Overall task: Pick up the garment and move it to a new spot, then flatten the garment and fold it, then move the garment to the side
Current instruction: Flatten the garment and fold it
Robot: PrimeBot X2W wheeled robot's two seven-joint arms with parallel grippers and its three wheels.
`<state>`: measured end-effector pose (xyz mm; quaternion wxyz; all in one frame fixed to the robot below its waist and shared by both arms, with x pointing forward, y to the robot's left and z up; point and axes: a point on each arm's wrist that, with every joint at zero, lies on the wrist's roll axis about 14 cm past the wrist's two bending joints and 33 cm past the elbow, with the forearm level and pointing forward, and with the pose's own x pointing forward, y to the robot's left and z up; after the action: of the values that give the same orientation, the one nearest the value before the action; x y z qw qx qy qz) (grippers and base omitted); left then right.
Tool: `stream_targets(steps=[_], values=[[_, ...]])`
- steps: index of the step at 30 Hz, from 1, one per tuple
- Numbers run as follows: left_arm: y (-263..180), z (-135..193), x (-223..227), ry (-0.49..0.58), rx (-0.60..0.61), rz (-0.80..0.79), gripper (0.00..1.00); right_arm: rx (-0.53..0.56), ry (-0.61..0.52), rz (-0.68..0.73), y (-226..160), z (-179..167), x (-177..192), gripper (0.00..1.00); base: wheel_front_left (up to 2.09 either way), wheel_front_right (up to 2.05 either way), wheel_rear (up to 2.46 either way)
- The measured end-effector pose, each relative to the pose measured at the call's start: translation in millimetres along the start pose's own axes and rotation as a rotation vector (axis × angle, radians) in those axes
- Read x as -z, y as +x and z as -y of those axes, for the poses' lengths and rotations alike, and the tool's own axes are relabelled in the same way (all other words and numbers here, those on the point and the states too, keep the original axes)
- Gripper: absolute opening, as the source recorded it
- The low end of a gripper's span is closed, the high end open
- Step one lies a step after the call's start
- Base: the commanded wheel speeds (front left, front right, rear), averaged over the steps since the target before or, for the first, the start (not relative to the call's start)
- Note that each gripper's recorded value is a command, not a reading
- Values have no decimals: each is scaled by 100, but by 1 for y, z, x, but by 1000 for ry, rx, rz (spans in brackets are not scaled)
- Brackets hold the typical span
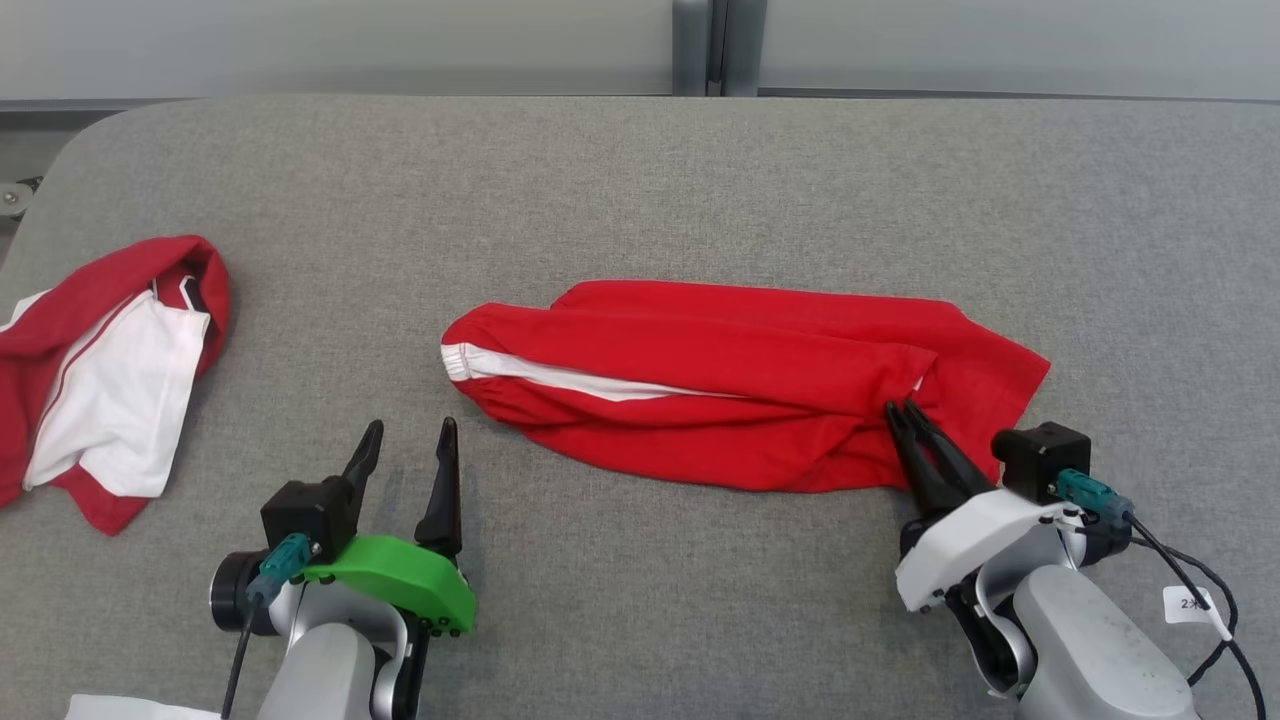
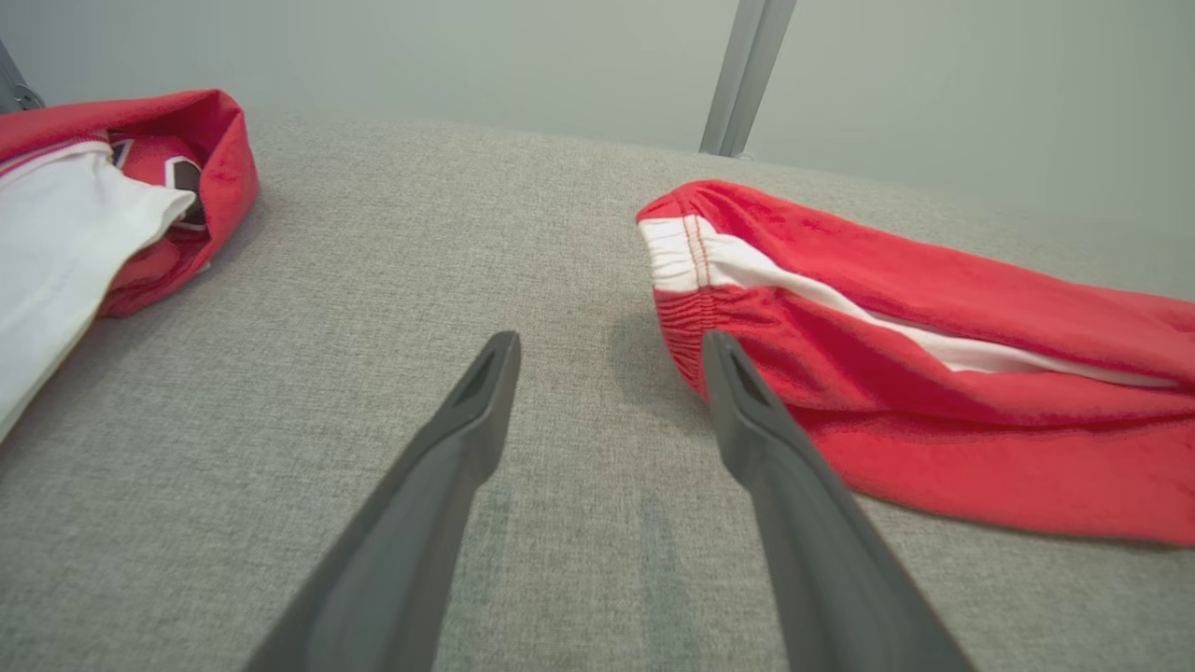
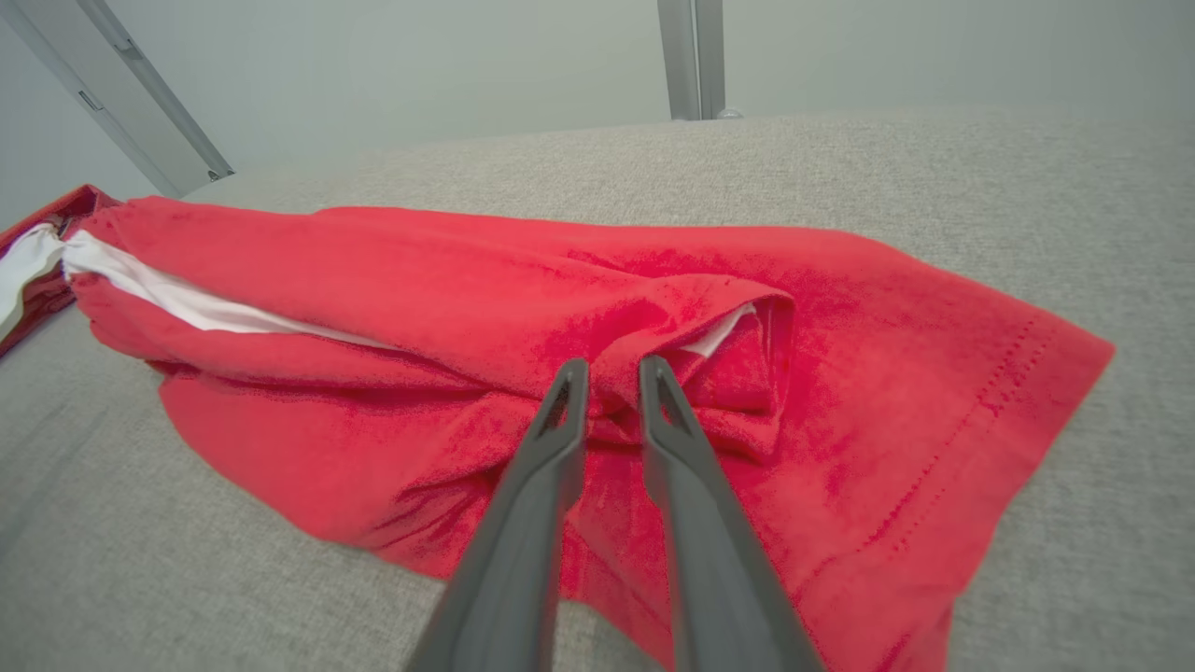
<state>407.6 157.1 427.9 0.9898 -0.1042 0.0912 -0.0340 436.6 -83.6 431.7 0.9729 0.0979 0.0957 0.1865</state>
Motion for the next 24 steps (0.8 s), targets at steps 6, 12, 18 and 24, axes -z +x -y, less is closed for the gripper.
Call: stream_targets(steps=[6,12,18,24], values=[[-4,0,0,-7,-4,3,100,-35,-10,37,1,-10,-13,0,0,0,0],[-14,2,4,-13,-2,-6,100,-132,7,100,-11,-44,-33,0,0,0,0],[-24,10,4,-12,20,-2,100,-261,47,111,-36,-83,-40,0,0,0,0],[-29,20,0,-4,52,13,100,-350,172,150,-63,-106,-63,0,0,0,0]])
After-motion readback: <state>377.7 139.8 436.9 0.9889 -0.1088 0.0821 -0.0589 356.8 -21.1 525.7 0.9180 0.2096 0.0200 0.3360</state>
